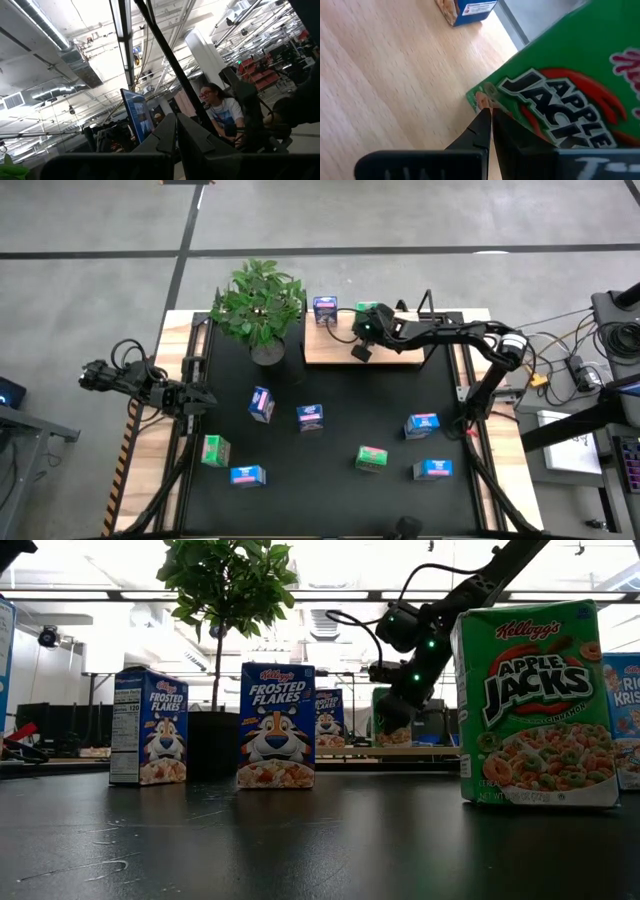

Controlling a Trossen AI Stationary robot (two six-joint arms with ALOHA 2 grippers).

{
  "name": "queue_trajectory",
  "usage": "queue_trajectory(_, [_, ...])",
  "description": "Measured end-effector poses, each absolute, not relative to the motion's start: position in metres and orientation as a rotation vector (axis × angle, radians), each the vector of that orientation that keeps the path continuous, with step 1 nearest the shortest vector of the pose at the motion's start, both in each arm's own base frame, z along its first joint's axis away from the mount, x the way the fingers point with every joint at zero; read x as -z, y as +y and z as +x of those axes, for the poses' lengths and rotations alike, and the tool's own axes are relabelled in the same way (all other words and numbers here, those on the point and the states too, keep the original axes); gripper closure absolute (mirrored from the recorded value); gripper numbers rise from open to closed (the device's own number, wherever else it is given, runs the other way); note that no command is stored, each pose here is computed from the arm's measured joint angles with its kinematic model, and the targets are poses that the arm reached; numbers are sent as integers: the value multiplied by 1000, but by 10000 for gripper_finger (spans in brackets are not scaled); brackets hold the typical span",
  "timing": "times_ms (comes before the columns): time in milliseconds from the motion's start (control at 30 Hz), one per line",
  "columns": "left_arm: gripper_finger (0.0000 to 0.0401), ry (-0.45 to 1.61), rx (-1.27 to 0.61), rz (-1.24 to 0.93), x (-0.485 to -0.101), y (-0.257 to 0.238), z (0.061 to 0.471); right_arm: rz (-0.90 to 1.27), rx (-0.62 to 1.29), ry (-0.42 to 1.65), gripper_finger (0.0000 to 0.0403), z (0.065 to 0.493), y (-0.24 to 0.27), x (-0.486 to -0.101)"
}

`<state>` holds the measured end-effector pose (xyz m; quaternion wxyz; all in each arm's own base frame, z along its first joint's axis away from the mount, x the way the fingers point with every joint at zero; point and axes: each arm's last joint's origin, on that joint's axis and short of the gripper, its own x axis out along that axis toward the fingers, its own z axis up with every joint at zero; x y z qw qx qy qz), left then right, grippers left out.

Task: Stack cereal on shelf
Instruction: Put the top green cereal box on the shelf

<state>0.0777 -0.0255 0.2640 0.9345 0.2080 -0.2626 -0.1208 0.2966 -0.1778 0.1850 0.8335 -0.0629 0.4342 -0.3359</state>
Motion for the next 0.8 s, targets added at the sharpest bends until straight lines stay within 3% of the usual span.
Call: queue_trajectory(800, [401, -537, 247, 425, -264, -25, 78, -173, 730, 935, 394, 295, -185, -192])
